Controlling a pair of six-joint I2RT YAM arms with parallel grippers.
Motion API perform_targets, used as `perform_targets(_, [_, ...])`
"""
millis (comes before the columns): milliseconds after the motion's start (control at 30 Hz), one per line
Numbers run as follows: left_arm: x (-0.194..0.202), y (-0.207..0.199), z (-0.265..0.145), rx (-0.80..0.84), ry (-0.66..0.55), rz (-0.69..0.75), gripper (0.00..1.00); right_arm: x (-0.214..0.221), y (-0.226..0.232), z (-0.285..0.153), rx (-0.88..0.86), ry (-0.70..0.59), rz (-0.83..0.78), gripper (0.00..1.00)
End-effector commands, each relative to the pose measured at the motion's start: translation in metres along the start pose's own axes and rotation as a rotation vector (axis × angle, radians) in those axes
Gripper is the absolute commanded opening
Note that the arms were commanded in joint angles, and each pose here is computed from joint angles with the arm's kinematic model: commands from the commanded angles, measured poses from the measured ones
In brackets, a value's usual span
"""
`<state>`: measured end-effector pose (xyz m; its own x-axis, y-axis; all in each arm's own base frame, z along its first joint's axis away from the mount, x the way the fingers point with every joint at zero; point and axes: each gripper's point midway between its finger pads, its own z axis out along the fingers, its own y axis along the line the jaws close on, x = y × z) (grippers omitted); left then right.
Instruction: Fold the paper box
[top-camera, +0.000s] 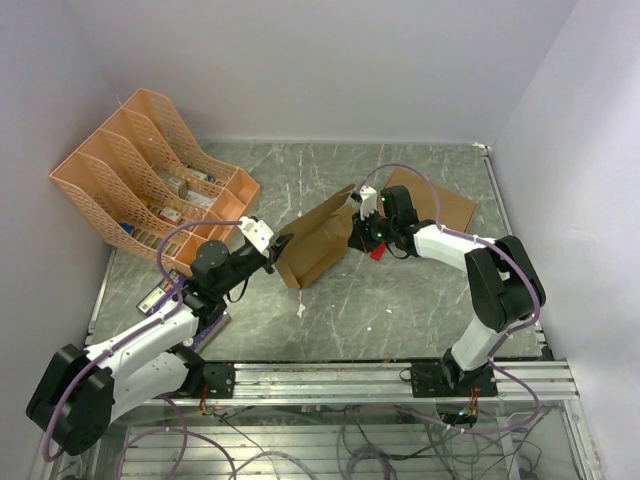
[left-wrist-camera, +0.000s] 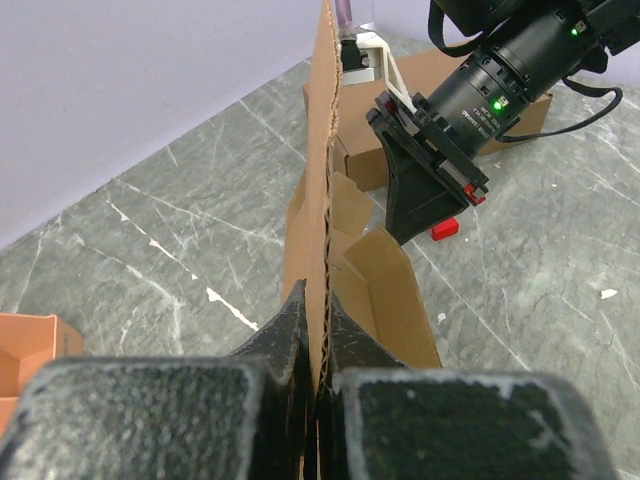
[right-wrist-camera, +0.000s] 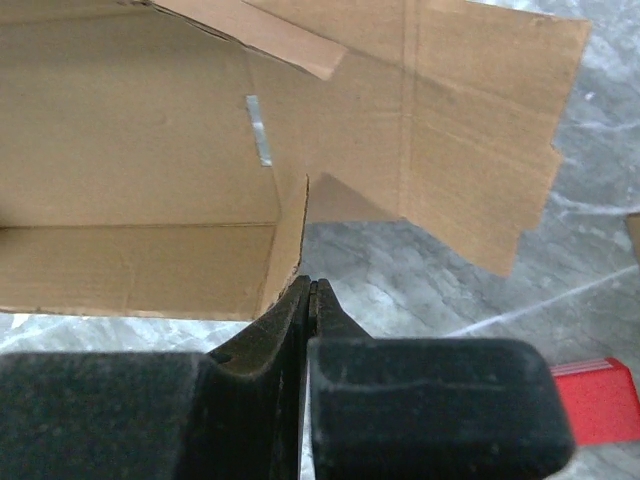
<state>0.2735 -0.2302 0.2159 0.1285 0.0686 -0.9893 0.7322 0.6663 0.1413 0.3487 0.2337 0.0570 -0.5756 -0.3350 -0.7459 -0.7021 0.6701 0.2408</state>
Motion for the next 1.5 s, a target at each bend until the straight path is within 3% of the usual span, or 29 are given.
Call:
perform_targets(0, [-0.012, -0.003, 0.000, 0.012, -0.061, 0.001, 0.07, -0.018, 0.021, -0.001, -0.107, -0.073, -0.009, 0.00])
perform_targets(400, [-0.003, -0.004, 0.002, 0.010, -0.056, -0.005, 0.07, 0.012, 0.053, 0.004, -0.304, 0.016, -0.004, 0.00])
perform_targets(767, [0.008, -0.005, -0.002, 0.003, -0.045, -0.003, 0.07, 0.059, 0.070, 0.003, -0.322, 0.141, -0.036, 0.00])
perform_targets(967, [0.008, -0.010, -0.004, 0.033, -0.053, 0.016, 0.07, 0.000, 0.053, -0.015, -0.290, -0.021, -0.046, 0.01])
perform_targets(1067, [0.005, -0.013, -0.005, 0.057, -0.064, 0.032, 0.07, -0.025, 0.034, -0.029, -0.257, -0.106, -0.034, 0.08])
perform_targets(1167, [0.002, -0.016, -0.005, 0.074, -0.078, 0.044, 0.07, -0.039, 0.015, -0.036, -0.201, -0.158, -0.022, 0.08])
perform_targets(1267, [0.001, -0.017, -0.005, 0.080, -0.086, 0.045, 0.07, -0.054, -0.009, -0.035, -0.112, -0.203, -0.002, 0.05])
perform_targets(1300, [0.001, -0.018, -0.004, 0.081, -0.086, 0.044, 0.07, -0.060, -0.012, -0.033, -0.104, -0.218, 0.003, 0.00])
perform_targets(1467, [0.001, -0.019, -0.002, 0.087, -0.081, 0.031, 0.07, -0.066, -0.026, -0.013, -0.086, -0.237, 0.110, 0.00])
